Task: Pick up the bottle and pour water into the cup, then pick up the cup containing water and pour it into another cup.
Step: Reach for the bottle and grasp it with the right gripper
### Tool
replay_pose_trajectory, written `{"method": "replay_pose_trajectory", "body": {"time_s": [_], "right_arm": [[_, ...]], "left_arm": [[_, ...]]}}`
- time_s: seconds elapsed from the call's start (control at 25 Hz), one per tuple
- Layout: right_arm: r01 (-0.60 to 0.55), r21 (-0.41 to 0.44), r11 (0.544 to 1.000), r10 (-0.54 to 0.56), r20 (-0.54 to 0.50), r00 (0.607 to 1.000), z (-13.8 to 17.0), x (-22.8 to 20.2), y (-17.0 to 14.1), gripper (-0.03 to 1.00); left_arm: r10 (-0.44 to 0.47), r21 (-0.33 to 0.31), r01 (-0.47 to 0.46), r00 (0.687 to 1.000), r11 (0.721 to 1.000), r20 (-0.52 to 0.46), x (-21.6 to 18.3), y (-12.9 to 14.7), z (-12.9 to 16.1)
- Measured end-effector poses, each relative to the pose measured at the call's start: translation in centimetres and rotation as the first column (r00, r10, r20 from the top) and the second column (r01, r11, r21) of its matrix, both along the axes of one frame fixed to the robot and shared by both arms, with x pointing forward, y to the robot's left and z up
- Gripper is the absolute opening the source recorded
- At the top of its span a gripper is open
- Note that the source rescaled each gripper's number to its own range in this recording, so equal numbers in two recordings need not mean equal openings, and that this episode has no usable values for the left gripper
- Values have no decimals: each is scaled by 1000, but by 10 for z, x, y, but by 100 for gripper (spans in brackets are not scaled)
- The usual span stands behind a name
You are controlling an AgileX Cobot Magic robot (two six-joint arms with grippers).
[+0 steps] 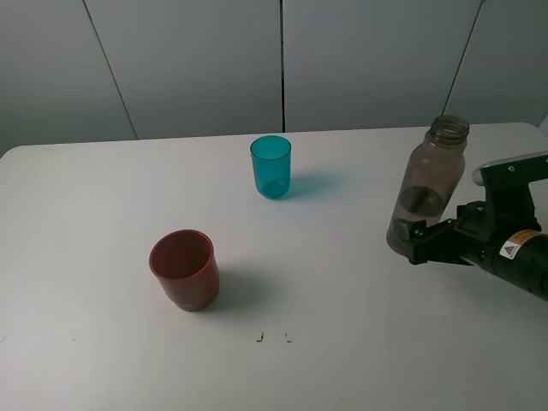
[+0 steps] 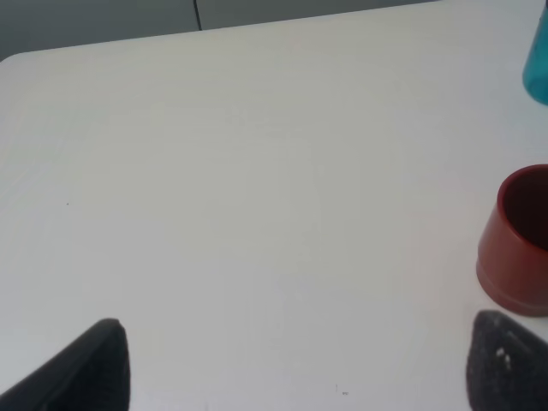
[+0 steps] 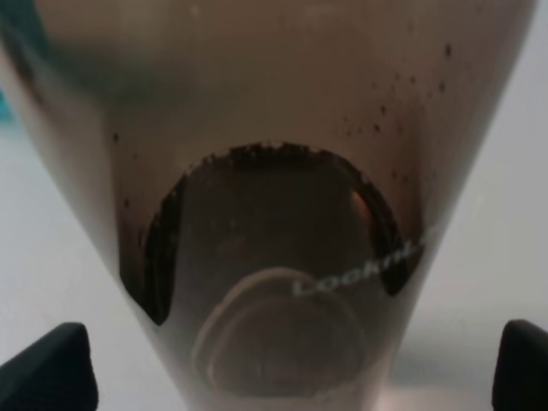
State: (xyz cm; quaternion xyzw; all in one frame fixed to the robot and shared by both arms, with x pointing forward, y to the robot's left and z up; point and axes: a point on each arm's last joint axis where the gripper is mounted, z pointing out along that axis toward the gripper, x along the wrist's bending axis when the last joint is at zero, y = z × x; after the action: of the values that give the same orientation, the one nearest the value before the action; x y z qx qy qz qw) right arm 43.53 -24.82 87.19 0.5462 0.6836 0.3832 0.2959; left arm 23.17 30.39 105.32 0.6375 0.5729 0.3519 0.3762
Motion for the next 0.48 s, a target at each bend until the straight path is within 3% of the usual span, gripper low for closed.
{"method": "replay_pose_trajectory", "body": {"time_s": [0.48], "right_arm": [[-17,21,1000,16,66,998,-4,14,5,99]], "left_arm": [[0,0,0,1000,1000,0,0,0,0]]}}
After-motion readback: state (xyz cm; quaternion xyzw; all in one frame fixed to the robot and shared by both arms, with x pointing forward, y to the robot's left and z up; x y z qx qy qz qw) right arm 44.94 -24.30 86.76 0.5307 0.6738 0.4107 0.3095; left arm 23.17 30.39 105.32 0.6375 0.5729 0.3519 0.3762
